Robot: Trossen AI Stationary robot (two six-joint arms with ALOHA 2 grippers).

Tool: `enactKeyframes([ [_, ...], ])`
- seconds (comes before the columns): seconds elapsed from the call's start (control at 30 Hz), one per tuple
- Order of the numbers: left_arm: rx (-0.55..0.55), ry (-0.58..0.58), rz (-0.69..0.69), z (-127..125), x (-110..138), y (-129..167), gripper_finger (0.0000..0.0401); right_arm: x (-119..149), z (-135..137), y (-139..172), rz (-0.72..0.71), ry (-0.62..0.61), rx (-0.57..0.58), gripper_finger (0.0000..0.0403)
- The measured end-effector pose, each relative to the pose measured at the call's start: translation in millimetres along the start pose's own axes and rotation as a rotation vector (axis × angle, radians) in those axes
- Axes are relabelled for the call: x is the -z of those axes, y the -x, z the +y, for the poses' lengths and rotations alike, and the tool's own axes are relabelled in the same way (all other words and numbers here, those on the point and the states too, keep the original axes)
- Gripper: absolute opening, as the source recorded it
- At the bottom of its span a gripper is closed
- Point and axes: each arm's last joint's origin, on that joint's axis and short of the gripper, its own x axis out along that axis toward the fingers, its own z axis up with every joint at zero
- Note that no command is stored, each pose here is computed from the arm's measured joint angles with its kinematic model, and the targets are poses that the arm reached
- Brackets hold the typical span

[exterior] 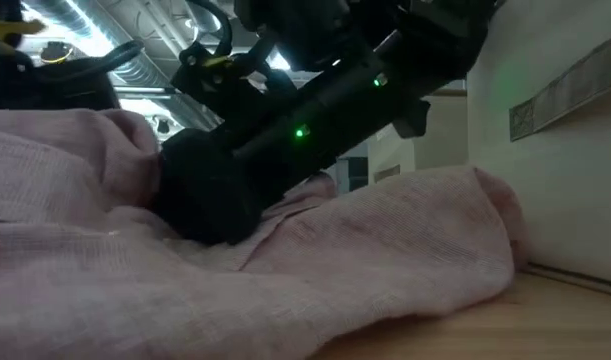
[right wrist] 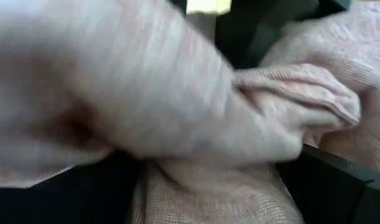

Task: Sort clothes
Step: Put the pink polo shirt into the bottom laundry organizer

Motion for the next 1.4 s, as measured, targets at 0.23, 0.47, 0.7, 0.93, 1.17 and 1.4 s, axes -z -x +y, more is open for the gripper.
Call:
enactKeyframes([
  [0.23,0.027,0.026,-0.088,3.9,-7.7,-22.2,0.0172,-1.1,1.1,-2.2,-0.061,-0.016,0.002,0.0359],
  [0.47,0.078,0.004,-0.156,-1.4,-16.2,-26.9,0.0172,0.7,-0.4,-2.7,-0.043,-0.025,0.003,0.0279],
  [0.7,0.121,-0.003,-0.199,-11.4,-24.0,-21.3,0.0172,0.9,-1.5,-3.1,-0.026,-0.041,0.011,0.0114],
  [0.93,0.138,-0.013,-0.149,-20.5,-28.5,12.8,0.0172,0.1,-1.1,-0.9,0.002,-0.005,0.015,0.0086],
  [1.17,0.104,0.009,-0.008,-12.1,-23.4,57.3,0.0173,-18.1,-2.8,22.1,0.029,0.085,0.147,0.0081],
  [1.4,-0.01,-0.002,-0.035,-1.8,-15.3,75.9,0.0173,-67.9,-17.0,69.8,-0.047,0.097,0.214,0.0079],
])
